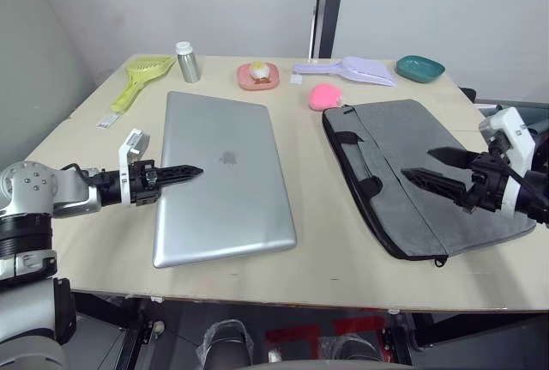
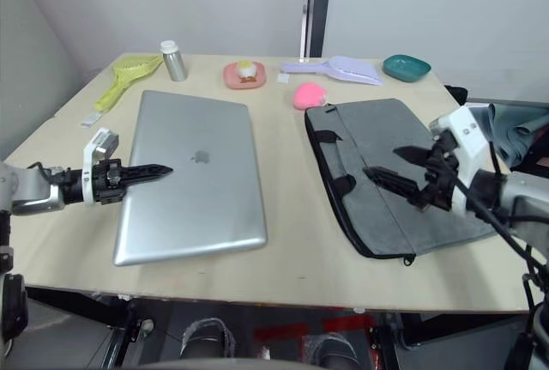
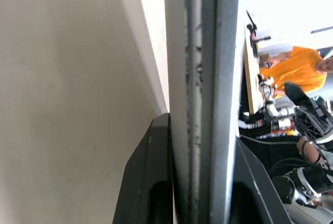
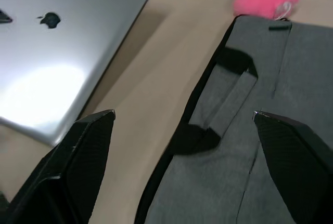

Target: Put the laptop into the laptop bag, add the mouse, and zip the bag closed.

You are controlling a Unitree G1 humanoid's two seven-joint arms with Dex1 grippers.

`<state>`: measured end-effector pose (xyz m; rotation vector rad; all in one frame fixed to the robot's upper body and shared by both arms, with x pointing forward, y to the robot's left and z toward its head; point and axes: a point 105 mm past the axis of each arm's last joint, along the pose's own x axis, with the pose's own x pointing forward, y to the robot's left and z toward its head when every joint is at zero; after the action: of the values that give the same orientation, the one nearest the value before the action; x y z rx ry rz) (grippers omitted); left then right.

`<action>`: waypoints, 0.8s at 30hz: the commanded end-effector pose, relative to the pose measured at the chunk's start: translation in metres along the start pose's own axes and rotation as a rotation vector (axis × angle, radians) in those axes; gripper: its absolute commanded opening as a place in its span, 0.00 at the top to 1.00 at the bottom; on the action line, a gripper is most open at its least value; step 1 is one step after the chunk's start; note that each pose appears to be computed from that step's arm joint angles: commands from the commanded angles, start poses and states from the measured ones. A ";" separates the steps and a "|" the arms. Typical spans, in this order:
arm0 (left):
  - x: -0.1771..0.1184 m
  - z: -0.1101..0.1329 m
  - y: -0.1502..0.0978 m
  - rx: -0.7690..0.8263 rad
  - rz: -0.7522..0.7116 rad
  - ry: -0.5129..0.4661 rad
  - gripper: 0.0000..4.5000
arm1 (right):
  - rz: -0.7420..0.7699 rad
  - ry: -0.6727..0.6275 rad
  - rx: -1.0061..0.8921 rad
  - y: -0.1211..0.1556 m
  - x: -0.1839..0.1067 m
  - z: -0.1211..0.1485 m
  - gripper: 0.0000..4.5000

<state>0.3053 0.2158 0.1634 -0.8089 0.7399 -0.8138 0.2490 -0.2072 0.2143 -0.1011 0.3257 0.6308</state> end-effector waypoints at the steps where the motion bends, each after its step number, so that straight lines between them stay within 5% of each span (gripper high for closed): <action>1: 0.015 0.009 -0.027 0.047 -0.127 -0.002 0.90 | -0.111 0.053 -0.005 -0.010 0.024 -0.005 0.01; 13: 0.053 0.007 -0.044 0.007 -0.248 0.012 0.90 | -0.259 0.169 0.074 -0.023 0.086 -0.043 0.01; 24: 0.061 0.010 -0.045 -0.010 -0.241 -0.015 0.90 | -0.250 0.316 0.033 -0.013 0.106 -0.091 0.07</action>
<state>0.3271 0.1501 0.1553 -0.9040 0.7668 -0.9112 0.3153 -0.1703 0.1094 -0.1955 0.5598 0.3800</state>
